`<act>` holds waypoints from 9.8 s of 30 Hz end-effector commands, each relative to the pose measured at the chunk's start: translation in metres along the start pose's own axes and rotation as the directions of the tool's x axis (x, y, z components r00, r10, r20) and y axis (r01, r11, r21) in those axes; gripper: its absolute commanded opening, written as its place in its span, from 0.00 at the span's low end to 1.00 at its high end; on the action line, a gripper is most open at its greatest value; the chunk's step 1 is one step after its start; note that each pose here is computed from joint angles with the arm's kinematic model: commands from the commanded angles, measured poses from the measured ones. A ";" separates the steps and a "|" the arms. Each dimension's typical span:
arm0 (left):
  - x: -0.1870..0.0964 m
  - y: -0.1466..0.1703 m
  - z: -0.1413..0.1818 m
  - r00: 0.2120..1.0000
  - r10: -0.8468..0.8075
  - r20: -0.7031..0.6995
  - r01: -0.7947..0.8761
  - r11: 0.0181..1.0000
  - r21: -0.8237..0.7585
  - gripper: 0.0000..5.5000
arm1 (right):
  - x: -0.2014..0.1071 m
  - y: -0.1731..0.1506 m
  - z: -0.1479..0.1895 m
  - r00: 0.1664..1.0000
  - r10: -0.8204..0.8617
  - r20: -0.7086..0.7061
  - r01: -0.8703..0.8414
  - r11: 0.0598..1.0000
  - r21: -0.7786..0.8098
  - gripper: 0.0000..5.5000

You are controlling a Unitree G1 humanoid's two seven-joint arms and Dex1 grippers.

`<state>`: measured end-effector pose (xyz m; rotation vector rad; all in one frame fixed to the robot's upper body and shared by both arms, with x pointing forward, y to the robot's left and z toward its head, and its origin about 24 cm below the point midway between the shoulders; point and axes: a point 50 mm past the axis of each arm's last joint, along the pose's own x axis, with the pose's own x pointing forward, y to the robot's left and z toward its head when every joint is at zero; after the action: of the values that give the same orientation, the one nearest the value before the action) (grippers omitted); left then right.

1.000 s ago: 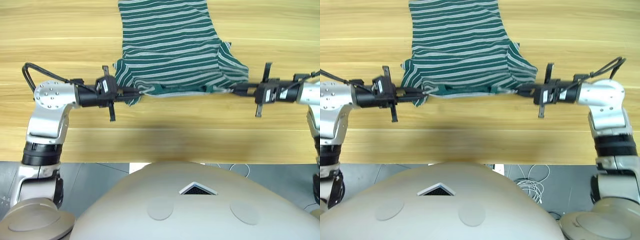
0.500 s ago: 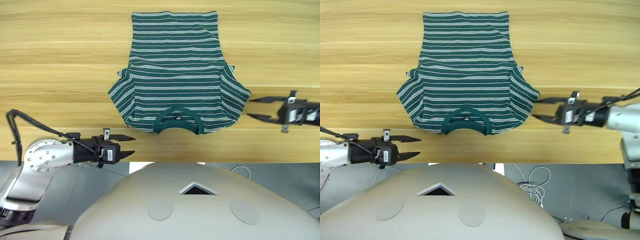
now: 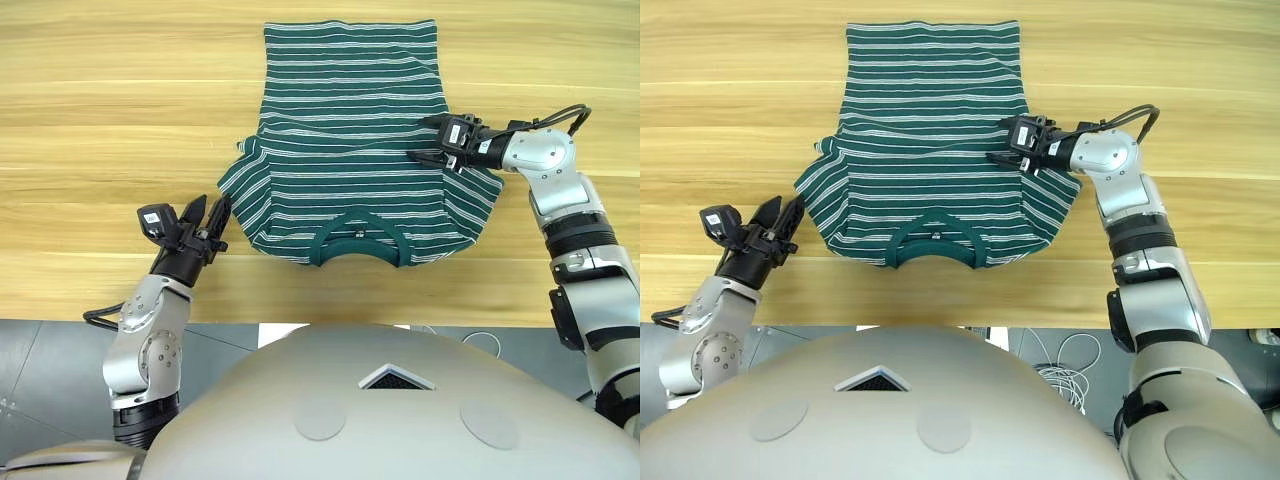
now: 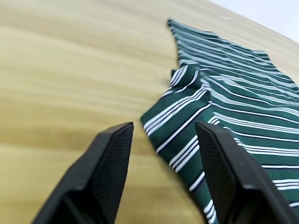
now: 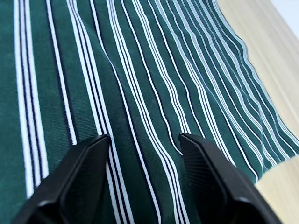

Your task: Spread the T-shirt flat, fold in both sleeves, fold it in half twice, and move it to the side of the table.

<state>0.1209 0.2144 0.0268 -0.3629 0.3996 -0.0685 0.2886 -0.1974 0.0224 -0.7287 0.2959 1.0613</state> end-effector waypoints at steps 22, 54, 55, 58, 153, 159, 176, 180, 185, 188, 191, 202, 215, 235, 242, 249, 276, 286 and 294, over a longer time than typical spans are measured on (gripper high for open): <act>0.028 -0.003 -0.017 0.992 -0.045 -0.119 0.030 0.992 -0.122 0.43 | -0.013 0.031 -0.012 0.998 0.025 -0.061 -0.029 0.997 -0.077 0.51; 0.024 -0.026 0.031 0.959 -0.215 0.184 0.234 0.968 -0.093 0.01 | -0.016 0.025 -0.004 0.999 -0.037 -0.019 0.035 0.997 -0.069 0.51; 0.024 -0.031 0.026 0.959 -0.237 0.155 0.248 0.967 -0.055 0.01 | -0.016 0.025 -0.004 0.999 -0.035 -0.018 0.034 0.997 -0.071 0.51; 0.025 -0.046 0.005 0.953 -0.302 0.025 0.300 0.952 0.062 0.01 | -0.015 0.026 -0.002 0.999 -0.031 -0.017 0.029 0.996 -0.086 0.51; -0.020 -0.080 -0.077 0.965 -0.219 -0.144 0.262 0.792 0.551 0.18 | -0.096 0.048 -0.057 0.905 -0.364 -0.222 0.381 0.454 0.805 0.00; -0.021 -0.079 -0.077 0.965 -0.217 -0.148 0.263 0.791 0.553 0.18 | -0.092 0.048 -0.035 0.916 -0.372 -0.150 0.378 0.677 0.632 0.00; -0.024 -0.080 -0.077 0.959 -0.227 -0.172 0.285 0.774 0.565 0.18 | -0.077 0.092 -0.006 0.951 -0.226 -0.209 0.167 0.949 -0.267 0.08; -0.027 -0.073 -0.078 0.955 -0.218 -0.202 0.296 0.756 0.584 0.18 | -0.078 0.092 0.005 0.964 -0.213 -0.157 0.182 0.964 -0.195 0.22; -0.039 -0.043 -0.087 0.940 -0.131 -0.316 0.320 0.662 0.678 0.18 | -0.093 0.092 0.044 0.990 -0.113 0.083 0.102 0.986 0.133 0.37; -0.044 -0.025 -0.083 0.938 -0.070 -0.339 0.307 0.622 0.720 0.18 | -0.115 0.075 0.061 0.970 -0.089 0.228 0.042 0.978 0.205 0.46; -0.044 -0.029 -0.071 0.943 -0.109 -0.313 0.310 0.625 0.716 0.18 | -0.132 0.058 0.044 0.978 -0.100 0.186 0.068 0.983 0.173 0.49; -0.050 -0.072 -0.008 0.913 -0.358 -0.196 0.385 0.597 0.704 0.25 | -0.154 0.068 -0.025 0.962 0.135 -0.236 -0.167 0.979 -0.118 0.63; -0.074 0.024 0.003 0.772 -0.193 -0.605 0.635 0.191 0.749 0.56 | -0.126 0.078 -0.025 0.901 0.361 -0.241 -0.418 0.870 -0.260 0.93; -0.043 -0.002 -0.005 0.698 -0.278 -0.660 0.666 -0.086 0.741 0.57 | -0.100 0.095 -0.010 0.895 0.431 -0.110 -0.444 0.846 -0.295 0.49; -0.036 -0.018 -0.013 0.646 -0.382 -0.661 0.674 -0.119 0.729 0.57 | -0.101 0.093 -0.010 0.903 0.412 -0.122 -0.429 0.861 -0.273 0.24; -0.017 -0.010 -0.019 0.662 -0.366 -0.654 0.656 -0.139 0.742 0.57 | -0.102 0.095 -0.006 0.903 0.413 -0.115 -0.428 0.860 -0.278 0.00; -0.016 -0.003 -0.042 0.531 -0.423 -0.734 0.790 -0.067 0.609 0.15 | -0.097 0.089 0.002 0.910 0.405 -0.085 -0.411 0.857 -0.312 0.00; -0.011 0.007 -0.034 0.579 -0.420 -0.699 0.769 -0.003 0.639 0.01 | -0.097 0.086 0.006 0.909 0.411 -0.073 -0.412 0.854 -0.317 0.00; -0.032 -0.012 0.011 0.569 -0.573 -0.590 0.755 0.079 0.651 0.01 | -0.132 0.084 0.027 0.888 0.457 -0.043 -0.453 0.856 -0.249 0.00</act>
<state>0.0997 0.2103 0.0386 0.5919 0.2912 -1.2346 0.1545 -0.2413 0.0699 -0.8965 0.3074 1.5679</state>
